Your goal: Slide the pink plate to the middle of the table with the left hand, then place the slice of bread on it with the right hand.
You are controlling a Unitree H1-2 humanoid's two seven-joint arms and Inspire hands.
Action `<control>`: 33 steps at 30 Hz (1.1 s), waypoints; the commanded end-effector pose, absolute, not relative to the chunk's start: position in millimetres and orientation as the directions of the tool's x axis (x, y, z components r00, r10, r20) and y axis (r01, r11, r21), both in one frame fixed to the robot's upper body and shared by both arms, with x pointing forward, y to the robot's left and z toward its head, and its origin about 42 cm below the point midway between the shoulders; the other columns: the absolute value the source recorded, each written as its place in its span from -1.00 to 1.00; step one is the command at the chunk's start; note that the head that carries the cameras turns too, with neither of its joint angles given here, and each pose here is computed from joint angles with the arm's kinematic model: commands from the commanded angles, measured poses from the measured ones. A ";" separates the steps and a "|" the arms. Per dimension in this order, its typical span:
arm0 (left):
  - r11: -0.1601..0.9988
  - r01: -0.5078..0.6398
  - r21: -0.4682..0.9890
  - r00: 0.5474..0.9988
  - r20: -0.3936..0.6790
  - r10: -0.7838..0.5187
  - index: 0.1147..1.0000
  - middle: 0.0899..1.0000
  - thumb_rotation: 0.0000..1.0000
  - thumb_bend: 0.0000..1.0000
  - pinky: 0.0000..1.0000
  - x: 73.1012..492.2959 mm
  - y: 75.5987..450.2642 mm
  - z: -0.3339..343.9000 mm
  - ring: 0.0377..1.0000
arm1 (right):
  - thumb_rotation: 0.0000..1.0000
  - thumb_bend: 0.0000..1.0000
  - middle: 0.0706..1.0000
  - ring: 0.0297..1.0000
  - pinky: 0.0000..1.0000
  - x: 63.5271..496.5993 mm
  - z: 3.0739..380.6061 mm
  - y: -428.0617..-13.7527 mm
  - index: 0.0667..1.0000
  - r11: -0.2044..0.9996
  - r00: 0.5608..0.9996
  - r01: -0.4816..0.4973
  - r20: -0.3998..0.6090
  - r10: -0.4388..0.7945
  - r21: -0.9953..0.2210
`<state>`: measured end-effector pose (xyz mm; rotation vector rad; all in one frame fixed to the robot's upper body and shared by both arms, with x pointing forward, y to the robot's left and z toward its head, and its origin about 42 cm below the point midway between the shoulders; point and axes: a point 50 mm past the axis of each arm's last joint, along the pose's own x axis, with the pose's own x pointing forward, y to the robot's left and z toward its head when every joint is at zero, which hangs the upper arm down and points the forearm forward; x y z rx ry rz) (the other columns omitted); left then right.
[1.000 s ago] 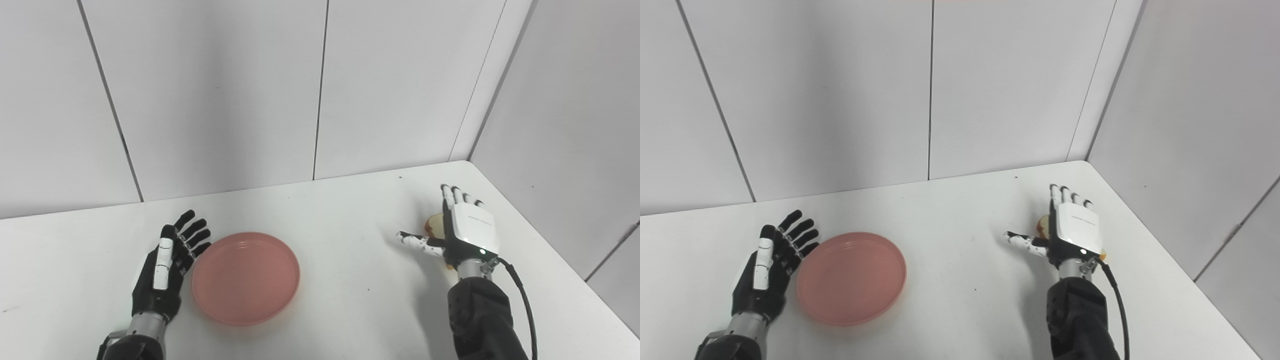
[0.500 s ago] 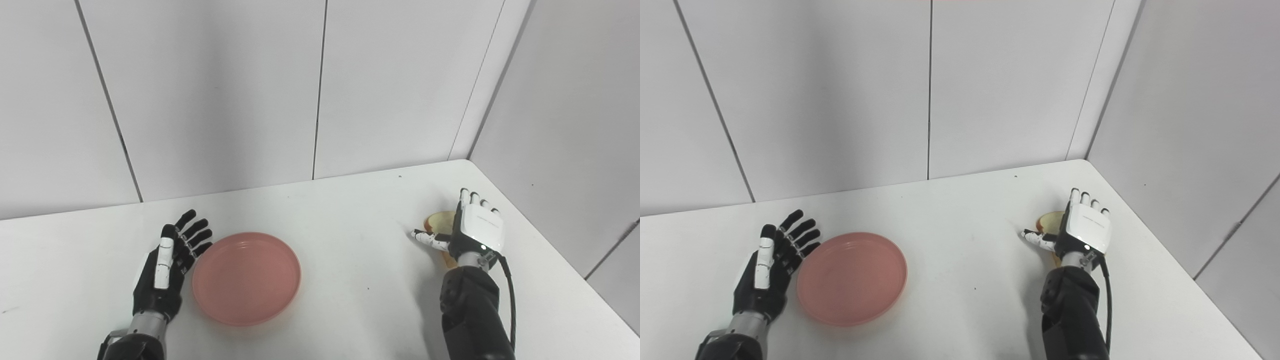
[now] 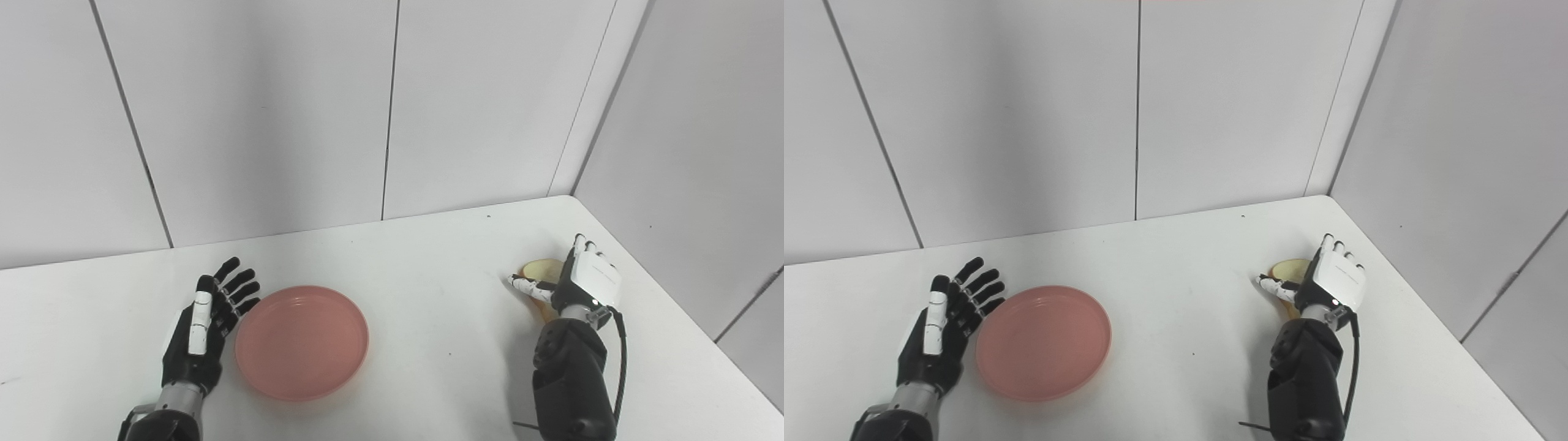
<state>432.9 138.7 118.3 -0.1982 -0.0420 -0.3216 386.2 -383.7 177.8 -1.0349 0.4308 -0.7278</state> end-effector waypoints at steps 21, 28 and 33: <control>0.932 0.304 -0.197 0.942 -0.087 -0.326 0.66 0.60 0.78 0.59 0.48 413.5 141.1 84.2 0.57 | 0.15 1.00 0.90 0.84 0.46 399.5 191.9 -401.2 0.84 0.384 0.705 0.087 -0.215 -0.676 -0.919; 0.931 0.310 -0.194 0.940 -0.087 -0.331 0.68 0.60 0.80 0.57 0.50 413.0 140.1 83.0 0.57 | 0.03 1.00 0.58 0.58 0.20 396.6 201.6 -400.3 0.62 0.384 0.709 0.082 -0.217 -0.671 -0.920; 0.931 0.310 -0.192 0.939 -0.090 -0.332 0.67 0.59 0.80 0.59 0.49 412.7 139.3 82.7 0.56 | -0.17 0.89 0.43 0.32 0.14 395.8 205.3 -402.9 0.69 0.411 0.716 0.106 -0.218 -0.664 -0.905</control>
